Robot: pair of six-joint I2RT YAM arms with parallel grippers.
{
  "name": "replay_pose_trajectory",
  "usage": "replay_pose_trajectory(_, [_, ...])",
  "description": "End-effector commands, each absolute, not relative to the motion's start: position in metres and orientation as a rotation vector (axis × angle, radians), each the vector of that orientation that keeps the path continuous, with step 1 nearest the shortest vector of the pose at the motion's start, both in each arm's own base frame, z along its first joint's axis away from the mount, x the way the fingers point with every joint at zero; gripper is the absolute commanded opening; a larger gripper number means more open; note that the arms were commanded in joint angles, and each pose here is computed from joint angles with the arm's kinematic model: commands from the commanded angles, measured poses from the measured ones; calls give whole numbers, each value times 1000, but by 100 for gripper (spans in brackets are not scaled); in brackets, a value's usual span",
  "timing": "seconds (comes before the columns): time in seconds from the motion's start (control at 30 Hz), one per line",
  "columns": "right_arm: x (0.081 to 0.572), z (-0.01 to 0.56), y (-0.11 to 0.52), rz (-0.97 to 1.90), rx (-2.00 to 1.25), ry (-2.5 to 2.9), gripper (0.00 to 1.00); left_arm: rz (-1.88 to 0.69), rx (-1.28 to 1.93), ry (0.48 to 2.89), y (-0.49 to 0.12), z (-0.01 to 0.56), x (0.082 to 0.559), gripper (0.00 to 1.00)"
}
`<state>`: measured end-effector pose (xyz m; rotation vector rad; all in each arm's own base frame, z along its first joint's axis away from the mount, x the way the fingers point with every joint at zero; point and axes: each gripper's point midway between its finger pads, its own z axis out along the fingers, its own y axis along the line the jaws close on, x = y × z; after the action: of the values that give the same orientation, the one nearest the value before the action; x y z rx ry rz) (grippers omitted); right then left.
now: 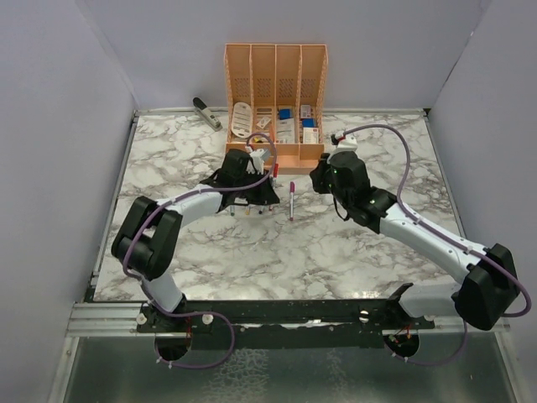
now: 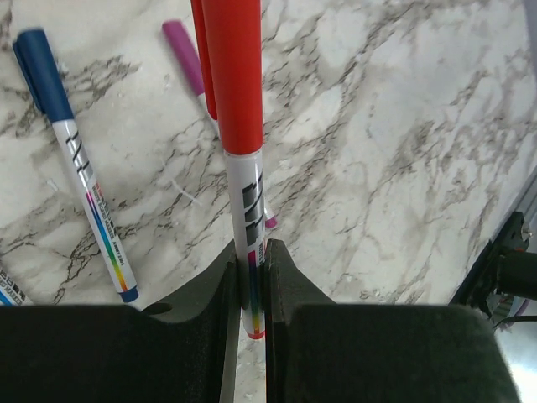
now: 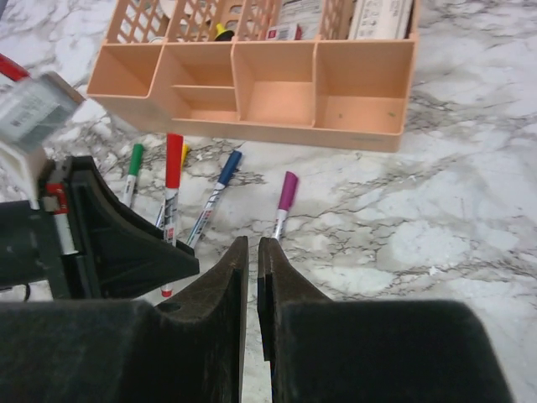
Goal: Insert the pens into the pen caps
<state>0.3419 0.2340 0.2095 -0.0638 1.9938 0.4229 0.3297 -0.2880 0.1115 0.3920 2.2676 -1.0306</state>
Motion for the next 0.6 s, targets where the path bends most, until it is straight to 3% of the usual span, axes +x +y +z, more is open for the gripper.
replay_pose_trajectory(0.0, [345,232,203,285,27,1937,11,-1036,377,2397,-293,90,330,0])
replay_pose_trajectory(0.27, [338,230,198,298,40,1938,11,-934,357,2479,-294,73,353,3])
replay_pose_trajectory(0.57, [338,228,198,297,45,1941,11,-964,303,2591,-298,47,342,7])
